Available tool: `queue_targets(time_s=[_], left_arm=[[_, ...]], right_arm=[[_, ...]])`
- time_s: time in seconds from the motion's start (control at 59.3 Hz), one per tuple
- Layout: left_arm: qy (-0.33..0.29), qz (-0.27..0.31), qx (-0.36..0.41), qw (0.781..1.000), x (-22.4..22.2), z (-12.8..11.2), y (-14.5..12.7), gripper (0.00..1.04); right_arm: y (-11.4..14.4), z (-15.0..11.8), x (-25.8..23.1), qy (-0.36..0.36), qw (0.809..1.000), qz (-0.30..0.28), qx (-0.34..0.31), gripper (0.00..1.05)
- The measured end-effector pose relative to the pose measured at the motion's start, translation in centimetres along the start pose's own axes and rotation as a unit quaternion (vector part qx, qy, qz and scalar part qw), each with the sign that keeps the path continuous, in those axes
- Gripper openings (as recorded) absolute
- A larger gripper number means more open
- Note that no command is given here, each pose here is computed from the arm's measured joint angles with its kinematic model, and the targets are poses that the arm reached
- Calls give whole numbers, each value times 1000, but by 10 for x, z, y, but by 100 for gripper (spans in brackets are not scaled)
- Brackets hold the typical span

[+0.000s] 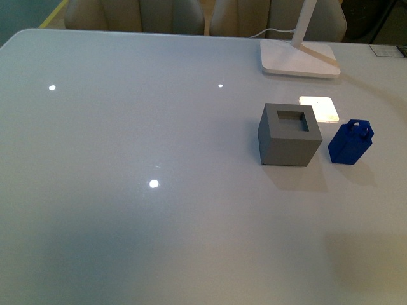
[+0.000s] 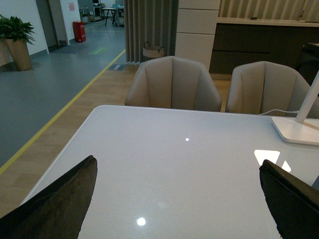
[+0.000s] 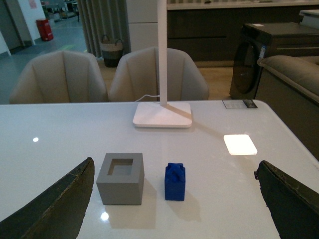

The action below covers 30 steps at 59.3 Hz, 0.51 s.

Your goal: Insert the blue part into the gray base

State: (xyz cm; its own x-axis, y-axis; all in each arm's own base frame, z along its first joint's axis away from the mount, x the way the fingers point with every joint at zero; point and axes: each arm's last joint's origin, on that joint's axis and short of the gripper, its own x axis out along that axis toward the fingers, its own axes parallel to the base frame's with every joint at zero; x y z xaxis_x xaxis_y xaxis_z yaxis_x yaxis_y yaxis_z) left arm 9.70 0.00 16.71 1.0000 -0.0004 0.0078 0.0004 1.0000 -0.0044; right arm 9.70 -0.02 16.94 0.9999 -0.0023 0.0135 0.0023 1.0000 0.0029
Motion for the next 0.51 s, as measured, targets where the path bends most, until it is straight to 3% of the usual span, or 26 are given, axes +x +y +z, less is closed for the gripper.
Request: queue_targets(time_s=[0.506], left_arm=[[0,0,0,1000,0,0,0,97]], right_arm=[[0,0,0,0,1000,0,0,96]])
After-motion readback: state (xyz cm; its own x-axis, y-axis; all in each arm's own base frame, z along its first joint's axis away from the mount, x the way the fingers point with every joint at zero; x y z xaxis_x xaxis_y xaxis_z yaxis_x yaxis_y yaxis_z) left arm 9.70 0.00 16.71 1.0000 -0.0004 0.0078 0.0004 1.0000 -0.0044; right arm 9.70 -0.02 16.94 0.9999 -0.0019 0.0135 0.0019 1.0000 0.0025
